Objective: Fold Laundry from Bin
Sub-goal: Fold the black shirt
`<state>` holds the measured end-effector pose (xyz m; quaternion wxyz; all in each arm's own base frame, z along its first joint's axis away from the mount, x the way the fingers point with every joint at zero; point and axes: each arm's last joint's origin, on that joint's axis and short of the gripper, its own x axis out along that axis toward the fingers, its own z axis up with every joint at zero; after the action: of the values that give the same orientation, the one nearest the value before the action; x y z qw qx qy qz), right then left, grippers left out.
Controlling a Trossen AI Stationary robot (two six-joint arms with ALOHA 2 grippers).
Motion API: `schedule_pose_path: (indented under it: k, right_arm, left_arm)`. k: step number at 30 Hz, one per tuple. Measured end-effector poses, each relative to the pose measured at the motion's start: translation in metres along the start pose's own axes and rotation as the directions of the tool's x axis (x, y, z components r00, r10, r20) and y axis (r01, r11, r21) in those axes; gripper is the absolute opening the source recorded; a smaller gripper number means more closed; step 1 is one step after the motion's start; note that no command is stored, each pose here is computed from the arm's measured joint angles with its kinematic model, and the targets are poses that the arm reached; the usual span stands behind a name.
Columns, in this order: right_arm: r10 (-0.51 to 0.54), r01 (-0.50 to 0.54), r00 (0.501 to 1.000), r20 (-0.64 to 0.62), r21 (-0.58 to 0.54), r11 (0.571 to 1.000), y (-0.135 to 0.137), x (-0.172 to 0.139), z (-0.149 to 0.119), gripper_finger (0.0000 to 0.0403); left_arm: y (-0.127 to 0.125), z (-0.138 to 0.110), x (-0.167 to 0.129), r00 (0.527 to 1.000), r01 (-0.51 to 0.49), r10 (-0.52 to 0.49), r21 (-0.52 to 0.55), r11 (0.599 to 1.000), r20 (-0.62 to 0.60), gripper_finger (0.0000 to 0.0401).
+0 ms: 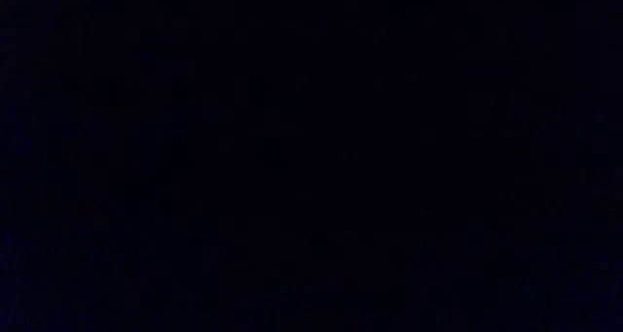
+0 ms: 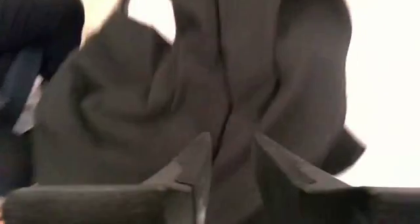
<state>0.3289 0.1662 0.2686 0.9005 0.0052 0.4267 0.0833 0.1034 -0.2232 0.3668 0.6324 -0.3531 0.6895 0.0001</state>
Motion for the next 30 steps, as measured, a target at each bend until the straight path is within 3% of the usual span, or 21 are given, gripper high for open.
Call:
schedule_pose_path:
  k: [2, 4, 9, 18, 25, 30]
  right_arm:
    - [-0.049, 0.053, 0.994, 0.096, -0.044, 0.998, -0.010, 0.012, 0.011, 0.0151]
    - [-0.129, 0.133, 0.976, 0.175, -0.008, 0.991, -0.027, 0.029, 0.022, 0.0168]
    - [-0.209, 0.214, 0.946, 0.248, 0.008, 0.977, -0.074, 0.092, 0.028, 0.0188]
    - [-0.059, 0.065, 0.940, 0.335, -0.005, 0.998, -0.121, 0.161, 0.036, 0.0186]
    - [-0.081, 0.097, 0.943, 0.322, -0.034, 0.995, -0.137, 0.188, 0.049, 0.0185]
    - [-0.064, 0.088, 0.970, 0.233, -0.093, 0.992, -0.137, 0.198, 0.049, 0.0185]
  left_arm:
    - [0.000, 0.000, 0.000, 1.000, 0.002, -0.002, -0.008, 1.000, 0.003, 0.0000]
    - [0.000, 0.000, 0.000, 1.000, 0.003, -0.003, -0.011, 1.000, 0.002, 0.0000]
    - [0.000, -0.002, 0.000, 1.000, 0.009, -0.008, -0.037, 0.999, 0.016, 0.0000]
    - [0.001, -0.004, 0.001, 1.000, -0.005, 0.006, -0.037, 0.999, 0.029, 0.0000]
    - [0.001, -0.003, 0.000, 0.998, 0.000, 0.001, -0.010, 1.000, 0.069, 0.0000]
    - [0.001, -0.003, 0.000, 0.998, -0.001, 0.001, 0.000, 1.000, 0.069, 0.0000]
